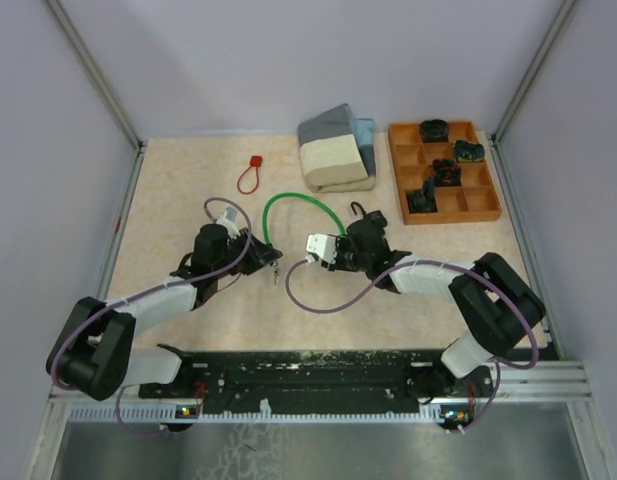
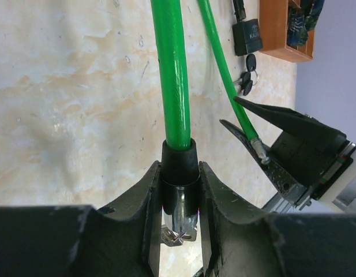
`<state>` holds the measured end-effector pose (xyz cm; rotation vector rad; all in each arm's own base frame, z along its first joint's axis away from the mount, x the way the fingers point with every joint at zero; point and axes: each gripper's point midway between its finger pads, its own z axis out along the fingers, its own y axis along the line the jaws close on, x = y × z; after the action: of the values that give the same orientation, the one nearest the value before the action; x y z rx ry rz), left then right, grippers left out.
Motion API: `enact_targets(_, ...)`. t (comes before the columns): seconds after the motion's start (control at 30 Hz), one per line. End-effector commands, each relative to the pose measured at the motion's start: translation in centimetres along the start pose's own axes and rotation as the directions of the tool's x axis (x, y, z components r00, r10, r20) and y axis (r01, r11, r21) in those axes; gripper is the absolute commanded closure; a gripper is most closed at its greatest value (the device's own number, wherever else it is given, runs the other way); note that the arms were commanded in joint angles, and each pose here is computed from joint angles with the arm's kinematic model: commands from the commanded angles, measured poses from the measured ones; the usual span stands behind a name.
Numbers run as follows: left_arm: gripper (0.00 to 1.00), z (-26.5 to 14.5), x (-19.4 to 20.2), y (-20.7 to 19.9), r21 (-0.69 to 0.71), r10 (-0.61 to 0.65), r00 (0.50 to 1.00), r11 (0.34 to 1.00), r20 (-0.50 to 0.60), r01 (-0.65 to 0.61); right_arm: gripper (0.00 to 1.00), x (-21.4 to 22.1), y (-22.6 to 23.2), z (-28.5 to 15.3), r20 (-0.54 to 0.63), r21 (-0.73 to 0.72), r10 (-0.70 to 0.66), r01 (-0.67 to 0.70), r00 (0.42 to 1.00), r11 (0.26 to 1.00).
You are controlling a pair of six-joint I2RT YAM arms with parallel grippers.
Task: Unlock with the key
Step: Unlock the lock, then place the lock at the center of the board.
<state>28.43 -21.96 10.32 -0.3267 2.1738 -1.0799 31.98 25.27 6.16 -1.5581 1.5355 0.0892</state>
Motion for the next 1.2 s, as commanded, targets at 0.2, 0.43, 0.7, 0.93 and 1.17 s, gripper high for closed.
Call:
enact_targets(0.2, 1.0, 4.1, -0.6, -1.4, 0.032, -0.041, 0.999, 0.999, -0.027, 0.042, 0.4, -4.5, -4.5, -4.3, 0.182, 0.179, 0.28, -0.311, 0.943, 0.933)
enact_targets(0.43, 0.9, 6.3, 1.8, -0.3, -0.069, -0.048, 0.995, 0.997, -0.083, 0.043, 0.29, -7.4, -7.2, -10.7, 0.472, 0.295, 0.365, -0.534, 0.802, 0.792)
enact_targets(0.7, 0.51, 6.6, 1.4, 0.8, -0.183, 0.009, 0.997, 0.983, -0.082, -0.024, 0.18, -5.5, -6.2, -12.2, 0.577, 0.273, 0.492, -0.722, 0.652, 0.636)
enact_targets(0.93, 0.24, 4.5, -2.3, 1.6, -0.336, 0.106, 0.994, 0.937, 0.007, -0.098, 0.17, -4.3, -5.5, -12.2, 0.6, 0.265, 0.529, -0.772, 0.601, 0.578)
enact_targets(1.17, 0.13, 2.5, -9.1, 2.3, -0.483, 0.229, 0.97, 0.86, 0.08, -0.164, 0.17, -2.5, -5.7, -11.6, 0.577, 0.319, 0.564, -0.798, 0.592, 0.511)
